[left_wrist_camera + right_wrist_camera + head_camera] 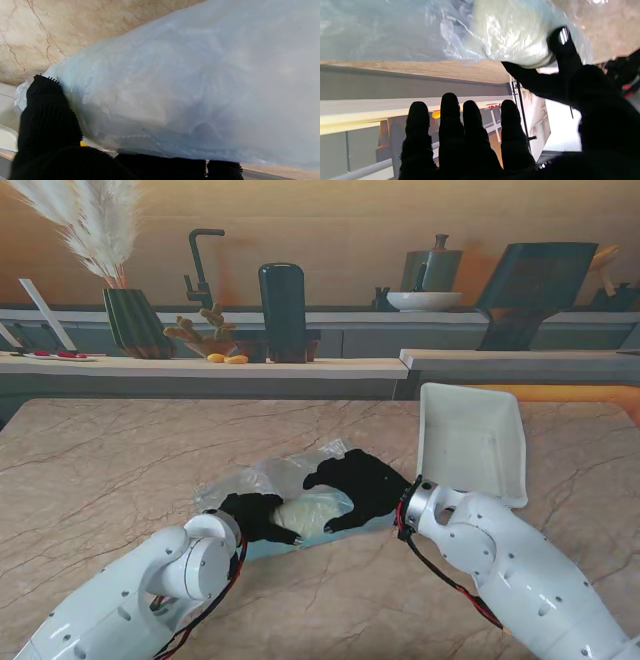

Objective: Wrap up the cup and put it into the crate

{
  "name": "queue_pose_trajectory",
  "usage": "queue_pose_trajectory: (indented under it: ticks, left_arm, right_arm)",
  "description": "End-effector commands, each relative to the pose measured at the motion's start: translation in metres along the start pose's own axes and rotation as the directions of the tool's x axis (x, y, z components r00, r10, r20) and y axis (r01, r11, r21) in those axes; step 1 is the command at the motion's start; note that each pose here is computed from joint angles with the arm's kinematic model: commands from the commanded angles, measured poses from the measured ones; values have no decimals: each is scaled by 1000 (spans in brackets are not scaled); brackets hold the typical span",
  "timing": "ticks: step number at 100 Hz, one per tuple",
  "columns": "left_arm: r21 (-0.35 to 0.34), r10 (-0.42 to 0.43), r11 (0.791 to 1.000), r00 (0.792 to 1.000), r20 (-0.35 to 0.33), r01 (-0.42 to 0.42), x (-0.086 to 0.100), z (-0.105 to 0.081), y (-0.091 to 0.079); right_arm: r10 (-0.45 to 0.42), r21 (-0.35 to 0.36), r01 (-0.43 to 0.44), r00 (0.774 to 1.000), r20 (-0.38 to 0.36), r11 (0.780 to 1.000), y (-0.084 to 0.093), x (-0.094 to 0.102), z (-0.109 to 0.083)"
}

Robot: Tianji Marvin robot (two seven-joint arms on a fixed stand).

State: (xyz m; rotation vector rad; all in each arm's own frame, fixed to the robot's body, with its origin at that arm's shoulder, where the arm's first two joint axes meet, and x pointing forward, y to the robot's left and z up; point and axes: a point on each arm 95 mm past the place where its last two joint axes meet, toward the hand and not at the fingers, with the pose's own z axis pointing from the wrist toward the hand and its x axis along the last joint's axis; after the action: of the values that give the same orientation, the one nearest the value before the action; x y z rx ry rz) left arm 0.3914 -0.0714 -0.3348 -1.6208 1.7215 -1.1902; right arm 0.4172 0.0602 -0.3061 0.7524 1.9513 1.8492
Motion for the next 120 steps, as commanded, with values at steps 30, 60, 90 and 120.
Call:
queue_pose_trajectory:
  ticks: [30, 60, 90, 120]
  left_arm:
    - [-193, -129, 971, 988, 89, 144, -22, 8, 30]
    - [-35, -172, 984, 979, 109, 177, -28, 8, 21]
    - [210, -147, 968, 988, 44, 135, -34, -19, -2]
    - [262, 114, 961, 989, -91, -87, -15, -48, 13]
  right_arm:
    - [-223, 243, 226, 974, -41, 943, -39, 18, 14]
    - [-190, 378, 208, 978, -85, 902, -65, 4, 60]
    - [-84, 600, 86, 996, -31, 795, -70, -4, 84]
    - [42, 720, -75, 997, 64, 690, -67, -1, 87]
